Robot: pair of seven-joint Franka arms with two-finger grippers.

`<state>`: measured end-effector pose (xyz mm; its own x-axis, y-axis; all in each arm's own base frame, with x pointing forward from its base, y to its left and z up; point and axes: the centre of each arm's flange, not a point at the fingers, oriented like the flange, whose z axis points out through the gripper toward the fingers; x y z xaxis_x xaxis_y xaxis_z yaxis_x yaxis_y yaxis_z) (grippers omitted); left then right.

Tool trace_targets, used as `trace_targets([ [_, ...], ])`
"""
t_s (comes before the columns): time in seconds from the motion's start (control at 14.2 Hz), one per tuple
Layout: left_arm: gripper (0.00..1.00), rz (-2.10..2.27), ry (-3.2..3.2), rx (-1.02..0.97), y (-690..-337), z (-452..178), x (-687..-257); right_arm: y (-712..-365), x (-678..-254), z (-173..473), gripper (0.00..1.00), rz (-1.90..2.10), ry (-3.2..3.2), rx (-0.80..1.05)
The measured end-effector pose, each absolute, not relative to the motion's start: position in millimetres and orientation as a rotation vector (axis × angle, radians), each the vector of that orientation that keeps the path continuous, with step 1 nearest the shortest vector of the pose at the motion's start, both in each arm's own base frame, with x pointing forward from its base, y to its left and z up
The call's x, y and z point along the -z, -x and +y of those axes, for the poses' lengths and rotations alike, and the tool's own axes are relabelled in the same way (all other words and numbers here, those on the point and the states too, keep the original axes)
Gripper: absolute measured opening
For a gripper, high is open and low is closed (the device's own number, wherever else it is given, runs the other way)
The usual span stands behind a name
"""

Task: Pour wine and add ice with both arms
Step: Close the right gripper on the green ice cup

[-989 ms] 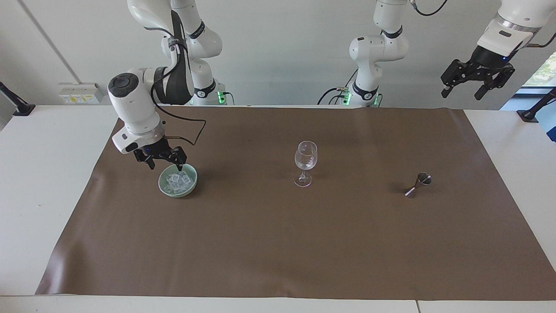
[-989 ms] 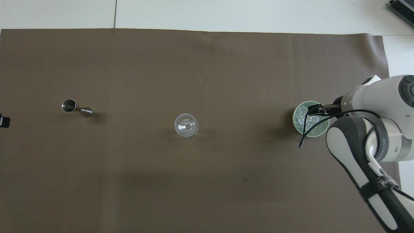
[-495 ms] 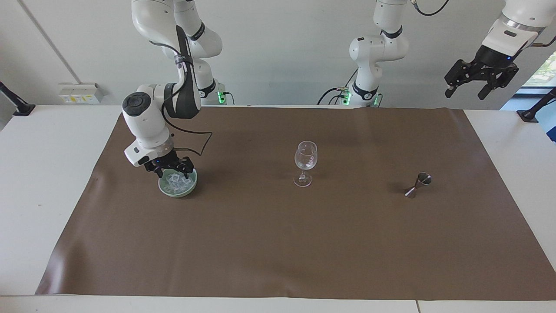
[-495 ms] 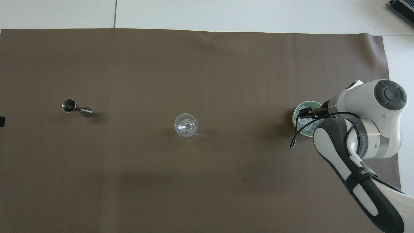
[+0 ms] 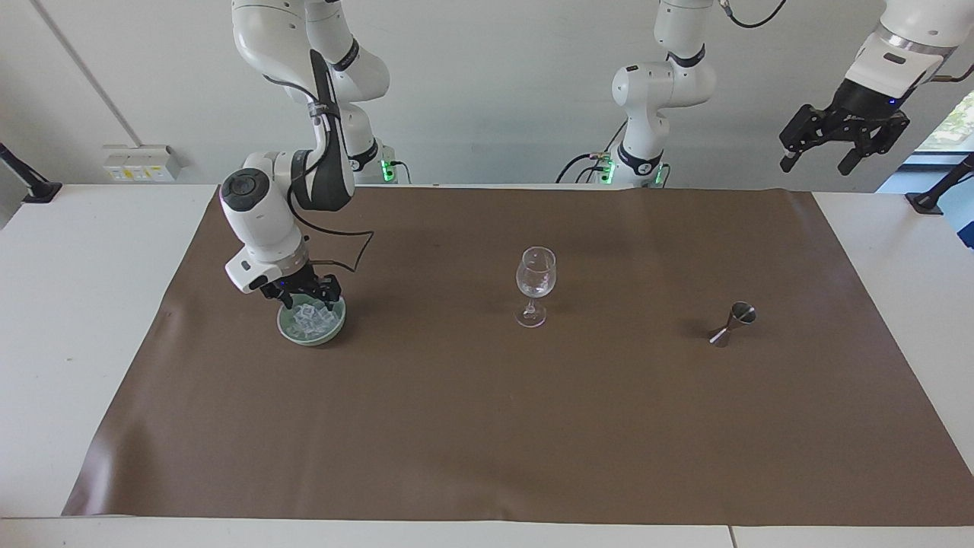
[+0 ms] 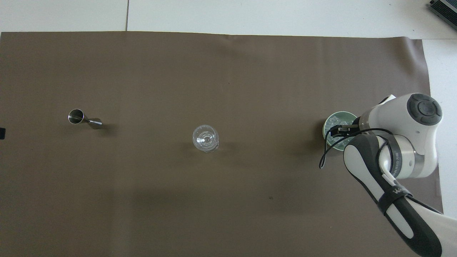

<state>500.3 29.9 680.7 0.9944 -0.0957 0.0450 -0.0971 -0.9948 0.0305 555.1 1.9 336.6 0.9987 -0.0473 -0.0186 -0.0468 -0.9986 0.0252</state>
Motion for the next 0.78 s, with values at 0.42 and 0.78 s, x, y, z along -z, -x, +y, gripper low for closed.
trace_targets([
  [0.42, 1.00, -0.150, -3.105, -0.067, -500.4, 29.9, -680.3, -555.9, -337.8, -0.4, 0.42, -0.055, -3.116, 0.025],
  [0.78, 1.00, -0.150, -3.105, -0.066, -500.4, 29.9, -680.2, -561.5, -347.2, -2.5, 0.25, -0.011, -3.117, -0.007],
])
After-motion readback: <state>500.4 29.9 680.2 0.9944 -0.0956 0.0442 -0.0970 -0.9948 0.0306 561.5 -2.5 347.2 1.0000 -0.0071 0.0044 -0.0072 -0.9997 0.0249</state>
